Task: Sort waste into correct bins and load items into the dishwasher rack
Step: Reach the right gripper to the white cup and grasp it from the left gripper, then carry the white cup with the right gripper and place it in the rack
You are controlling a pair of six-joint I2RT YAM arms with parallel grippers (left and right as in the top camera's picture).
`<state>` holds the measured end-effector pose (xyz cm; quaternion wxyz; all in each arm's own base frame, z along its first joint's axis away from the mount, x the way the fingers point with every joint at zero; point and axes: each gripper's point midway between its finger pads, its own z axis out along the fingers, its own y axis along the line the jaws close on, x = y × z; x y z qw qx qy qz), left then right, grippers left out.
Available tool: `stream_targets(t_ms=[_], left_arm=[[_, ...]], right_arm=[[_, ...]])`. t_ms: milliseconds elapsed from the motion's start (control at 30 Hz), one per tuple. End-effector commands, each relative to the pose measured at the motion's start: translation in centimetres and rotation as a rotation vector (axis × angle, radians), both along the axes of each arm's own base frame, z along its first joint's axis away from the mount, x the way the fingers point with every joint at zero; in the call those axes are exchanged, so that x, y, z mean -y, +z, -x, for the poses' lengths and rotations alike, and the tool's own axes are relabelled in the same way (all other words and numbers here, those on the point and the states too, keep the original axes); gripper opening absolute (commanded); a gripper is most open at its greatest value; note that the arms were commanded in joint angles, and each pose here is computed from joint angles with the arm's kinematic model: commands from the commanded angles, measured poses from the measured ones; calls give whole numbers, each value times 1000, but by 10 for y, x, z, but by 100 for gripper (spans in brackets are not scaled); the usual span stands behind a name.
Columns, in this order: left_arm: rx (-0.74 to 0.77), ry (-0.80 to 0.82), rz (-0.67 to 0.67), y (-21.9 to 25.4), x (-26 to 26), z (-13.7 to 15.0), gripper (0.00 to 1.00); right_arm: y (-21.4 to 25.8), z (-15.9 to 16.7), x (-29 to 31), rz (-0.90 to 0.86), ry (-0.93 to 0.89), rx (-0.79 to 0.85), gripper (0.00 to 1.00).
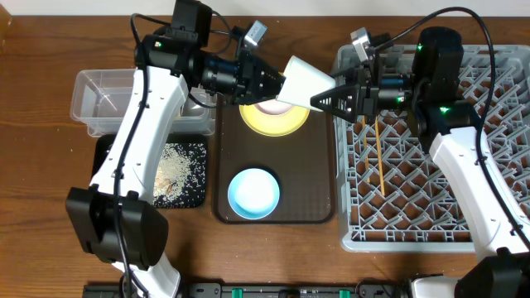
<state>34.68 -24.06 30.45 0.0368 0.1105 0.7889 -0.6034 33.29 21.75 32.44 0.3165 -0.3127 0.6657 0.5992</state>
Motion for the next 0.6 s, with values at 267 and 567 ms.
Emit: stream_targets(t_ms=[267, 567], left_arm=[[94, 223, -435, -64, -44, -43, 64], [110, 355, -696, -92, -91, -60, 73]], right_arm=[[-22, -23, 4, 122, -197, -70, 42], [-106, -66, 70, 538, -696, -243, 39]])
